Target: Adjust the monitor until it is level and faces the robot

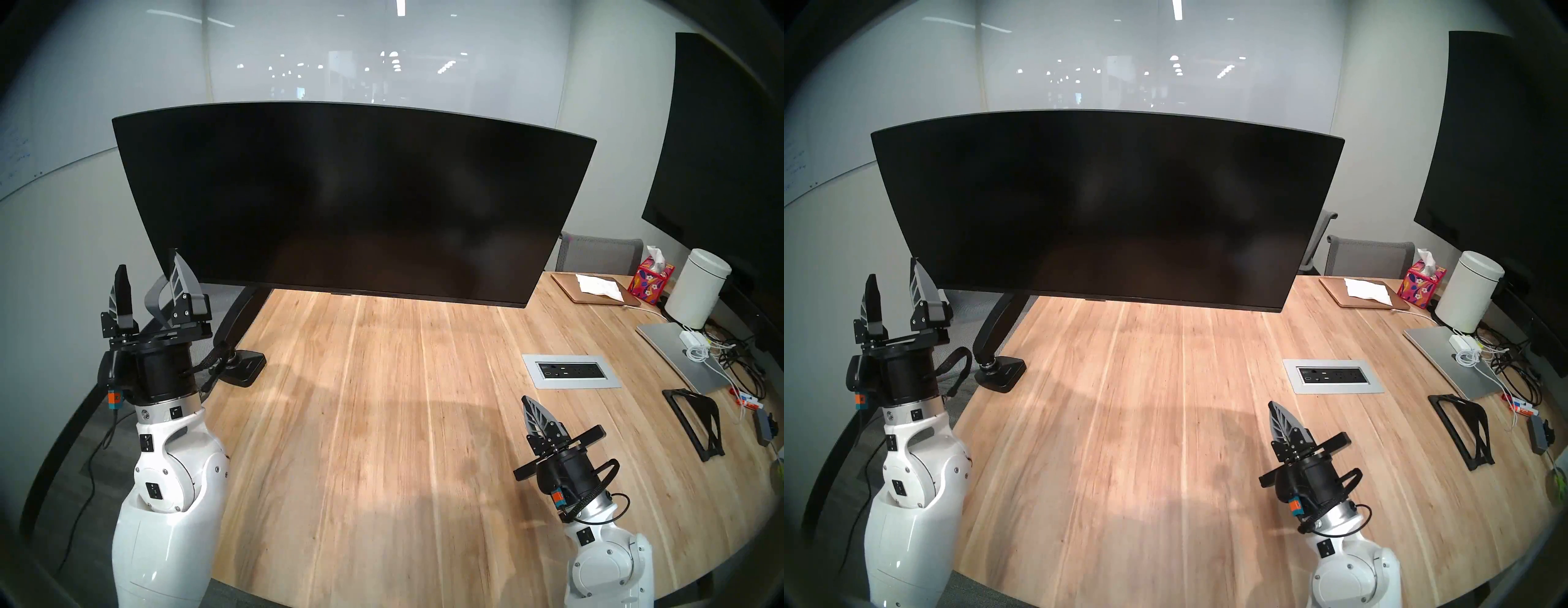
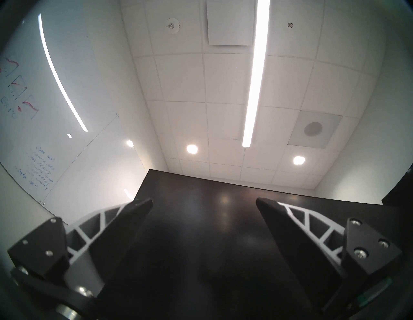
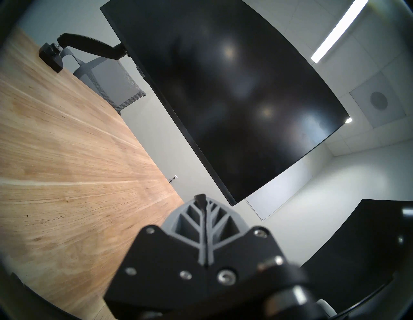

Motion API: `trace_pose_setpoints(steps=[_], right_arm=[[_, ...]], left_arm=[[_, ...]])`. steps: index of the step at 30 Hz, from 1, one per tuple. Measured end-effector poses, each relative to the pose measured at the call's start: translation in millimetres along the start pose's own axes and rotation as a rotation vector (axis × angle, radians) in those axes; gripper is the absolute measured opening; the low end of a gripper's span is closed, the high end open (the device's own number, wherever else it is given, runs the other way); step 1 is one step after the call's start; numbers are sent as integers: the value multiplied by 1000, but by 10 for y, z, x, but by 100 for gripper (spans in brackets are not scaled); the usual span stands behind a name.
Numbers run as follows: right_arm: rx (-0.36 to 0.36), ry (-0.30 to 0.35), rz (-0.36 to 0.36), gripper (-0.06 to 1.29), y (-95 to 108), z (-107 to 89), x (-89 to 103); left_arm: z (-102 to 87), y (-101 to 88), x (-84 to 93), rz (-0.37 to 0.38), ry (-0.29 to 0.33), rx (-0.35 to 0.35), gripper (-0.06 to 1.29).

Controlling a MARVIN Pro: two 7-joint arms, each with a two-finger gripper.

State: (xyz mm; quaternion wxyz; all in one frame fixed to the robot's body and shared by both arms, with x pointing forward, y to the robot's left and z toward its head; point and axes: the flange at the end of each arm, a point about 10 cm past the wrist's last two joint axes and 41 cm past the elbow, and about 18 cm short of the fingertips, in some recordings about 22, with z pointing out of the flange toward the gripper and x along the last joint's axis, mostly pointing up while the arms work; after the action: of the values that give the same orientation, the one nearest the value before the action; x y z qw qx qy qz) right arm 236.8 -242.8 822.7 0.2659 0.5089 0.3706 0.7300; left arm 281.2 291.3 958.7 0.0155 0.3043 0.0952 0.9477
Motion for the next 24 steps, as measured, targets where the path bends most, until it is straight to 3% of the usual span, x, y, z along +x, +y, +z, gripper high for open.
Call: trace_pose_setpoints(steps=[10,24], right_arm=[[27,-4,-27,-3,-131,115,56],[19,-28,-78,-3,-186,217,3]], left_arm=[[-110,-20,58,-6,-59,11,127],[-154,-30,76,-6,-73,11,127]])
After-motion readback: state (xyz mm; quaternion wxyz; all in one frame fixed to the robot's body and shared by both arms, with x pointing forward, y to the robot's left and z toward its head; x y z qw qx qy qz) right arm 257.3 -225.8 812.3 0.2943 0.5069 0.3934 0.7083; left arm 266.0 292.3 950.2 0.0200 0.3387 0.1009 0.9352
